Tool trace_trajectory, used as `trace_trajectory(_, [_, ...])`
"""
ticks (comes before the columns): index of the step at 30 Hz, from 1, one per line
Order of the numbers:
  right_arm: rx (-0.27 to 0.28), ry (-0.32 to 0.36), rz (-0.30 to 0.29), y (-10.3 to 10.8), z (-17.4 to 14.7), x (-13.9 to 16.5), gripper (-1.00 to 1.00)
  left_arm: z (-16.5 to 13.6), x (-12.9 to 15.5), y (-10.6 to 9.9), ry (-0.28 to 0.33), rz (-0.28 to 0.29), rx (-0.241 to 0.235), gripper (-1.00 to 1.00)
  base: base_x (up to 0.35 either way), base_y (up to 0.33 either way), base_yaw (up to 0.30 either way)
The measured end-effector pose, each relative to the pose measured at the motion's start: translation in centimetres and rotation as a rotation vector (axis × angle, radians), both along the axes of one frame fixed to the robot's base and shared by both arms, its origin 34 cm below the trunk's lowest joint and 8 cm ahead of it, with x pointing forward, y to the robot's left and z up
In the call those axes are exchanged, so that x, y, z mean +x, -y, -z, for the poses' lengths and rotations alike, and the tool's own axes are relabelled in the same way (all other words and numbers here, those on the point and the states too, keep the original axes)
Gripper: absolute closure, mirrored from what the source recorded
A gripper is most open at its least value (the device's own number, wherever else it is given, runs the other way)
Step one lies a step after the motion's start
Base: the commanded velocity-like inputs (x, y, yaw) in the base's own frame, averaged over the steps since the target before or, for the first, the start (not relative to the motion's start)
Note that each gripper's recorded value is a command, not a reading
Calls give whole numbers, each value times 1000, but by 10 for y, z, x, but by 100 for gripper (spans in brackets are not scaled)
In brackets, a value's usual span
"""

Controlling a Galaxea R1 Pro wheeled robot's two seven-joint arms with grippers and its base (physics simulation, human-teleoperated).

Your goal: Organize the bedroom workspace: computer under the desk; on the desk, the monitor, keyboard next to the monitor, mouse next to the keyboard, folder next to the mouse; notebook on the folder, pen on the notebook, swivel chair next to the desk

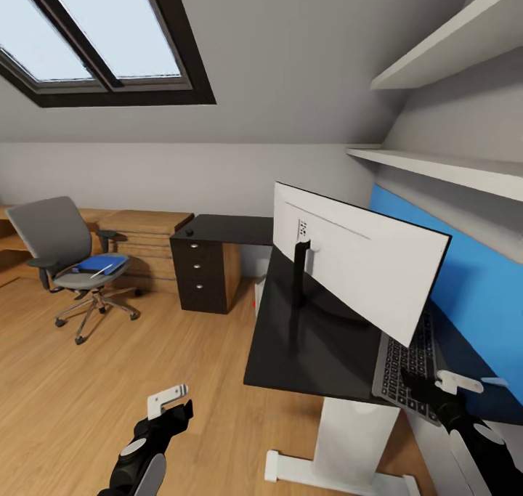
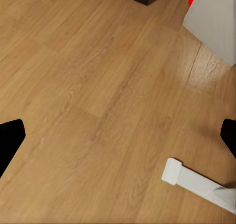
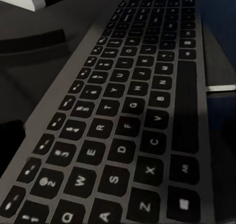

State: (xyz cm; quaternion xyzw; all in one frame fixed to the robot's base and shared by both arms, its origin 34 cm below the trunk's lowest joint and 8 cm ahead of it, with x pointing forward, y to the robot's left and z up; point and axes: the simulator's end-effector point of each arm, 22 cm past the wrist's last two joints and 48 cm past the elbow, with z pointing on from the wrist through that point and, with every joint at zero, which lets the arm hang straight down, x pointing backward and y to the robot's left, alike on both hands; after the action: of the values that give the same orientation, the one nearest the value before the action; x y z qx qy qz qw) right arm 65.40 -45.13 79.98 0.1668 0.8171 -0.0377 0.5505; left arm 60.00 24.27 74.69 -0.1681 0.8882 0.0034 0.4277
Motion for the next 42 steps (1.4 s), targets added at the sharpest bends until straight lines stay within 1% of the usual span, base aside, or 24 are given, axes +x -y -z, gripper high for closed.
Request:
trace_trajectory(6, [-23, -11, 13, 5, 1, -2, -100, 0, 0, 0, 1, 2, 0, -100, 84, -95, 0])
trace_trajectory(13, [-37, -27, 27, 10, 6, -5, -100, 0, 0, 1, 0, 2, 0, -100, 57, -63, 0])
trace_trajectory(18, [-63, -74, 33, 15, 22, -12, -100, 0, 0, 1, 1, 2, -1, -100, 27, -8, 0])
trace_trajectory(21, [-70, -82, 34, 16, 25, -12, -100, -1, 0, 1, 2, 1, -1, -100, 190, -2, 0])
trace_trajectory(26, [-72, -90, 35, 17, 28, -12, -100, -1, 0, 1, 2, 1, -1, -100, 199, -1, 0])
trace_trajectory(33, [-54, -103, 48, 19, 33, 2, -100, -1, 0, 1, 2, 2, -1, -100, 46, 0, 0])
trace_trajectory(42, [-52, -88, 66, 24, 37, 13, -100, -1, 0, 1, 2, 2, -1, -100, 6, 0, 0])
